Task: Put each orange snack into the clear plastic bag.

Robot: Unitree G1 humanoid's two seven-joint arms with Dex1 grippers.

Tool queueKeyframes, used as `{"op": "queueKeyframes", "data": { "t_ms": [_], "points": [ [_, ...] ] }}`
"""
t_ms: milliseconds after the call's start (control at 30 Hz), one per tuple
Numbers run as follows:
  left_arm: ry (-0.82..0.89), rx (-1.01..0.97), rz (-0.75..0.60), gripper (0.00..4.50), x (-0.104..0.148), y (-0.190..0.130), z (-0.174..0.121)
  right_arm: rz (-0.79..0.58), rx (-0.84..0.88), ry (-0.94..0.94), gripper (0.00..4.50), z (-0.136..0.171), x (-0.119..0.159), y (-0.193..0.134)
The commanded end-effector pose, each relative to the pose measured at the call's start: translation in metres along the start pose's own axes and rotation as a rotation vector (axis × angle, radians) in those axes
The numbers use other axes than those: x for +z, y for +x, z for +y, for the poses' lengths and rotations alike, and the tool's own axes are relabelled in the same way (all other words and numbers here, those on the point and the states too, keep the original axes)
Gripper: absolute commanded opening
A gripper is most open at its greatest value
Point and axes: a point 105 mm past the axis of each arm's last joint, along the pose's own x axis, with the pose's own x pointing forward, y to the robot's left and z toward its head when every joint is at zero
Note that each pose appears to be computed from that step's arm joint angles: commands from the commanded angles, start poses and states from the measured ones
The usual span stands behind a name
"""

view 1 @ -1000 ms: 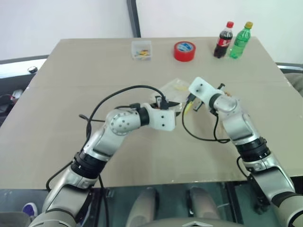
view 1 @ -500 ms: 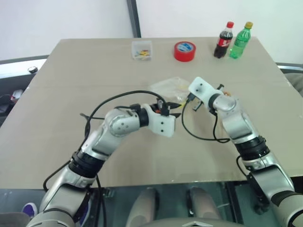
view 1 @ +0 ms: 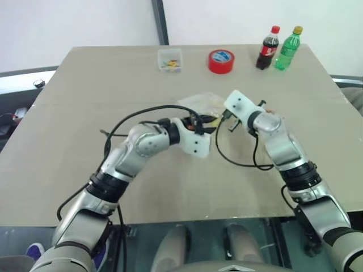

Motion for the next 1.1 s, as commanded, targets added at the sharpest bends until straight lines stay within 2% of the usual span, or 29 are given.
{"op": "queueKeyframes", "data": {
  "t_ms": [33, 200, 300, 333, 567, 733, 833, 1000, 1100],
  "points": [
    [0.058, 0.04, -0.037, 1.52, 0.007, 0.003, 0.011, -0.054, -0.03, -0.013, 0.0, -0.009, 0.019, -0.004],
    [0.062, 0.04, -0.042, 1.52, 0.004, 0.008, 0.009, -0.058, -0.025, -0.007, 0.0, -0.007, 0.021, -0.004],
    [0.048, 0.042, -0.047, 0.23, 0.002, 0.01, 0.009, -0.064, -0.022, -0.003, 0.0, -0.005, 0.023, -0.005],
    [0.036, 0.042, -0.043, 0.09, 0.001, 0.01, 0.009, -0.068, -0.022, 0.0, 0.0, -0.005, 0.023, -0.006],
    [-0.117, 0.081, 0.019, 0.09, -0.026, -0.003, 0.012, -0.113, -0.024, 0.016, 0.0, -0.001, 0.028, -0.014],
    [-0.422, 0.107, -0.118, 0.09, -0.034, -0.018, 0.01, -0.158, -0.016, 0.039, 0.0, 0.001, 0.025, -0.029],
    [-0.528, 0.158, -0.177, 0.0, -0.037, -0.026, 0.013, -0.153, -0.046, 0.048, 0.91, -0.003, 0.018, -0.036],
    [-0.649, 0.16, -0.233, 0.0, -0.04, -0.035, 0.012, -0.159, -0.098, 0.05, 3.29, -0.006, 0.011, -0.046],
    [-0.711, 0.178, -0.269, 0.0, -0.041, -0.04, 0.015, -0.167, -0.107, 0.077, 3.29, -0.006, 0.008, -0.055]
  ]
}}
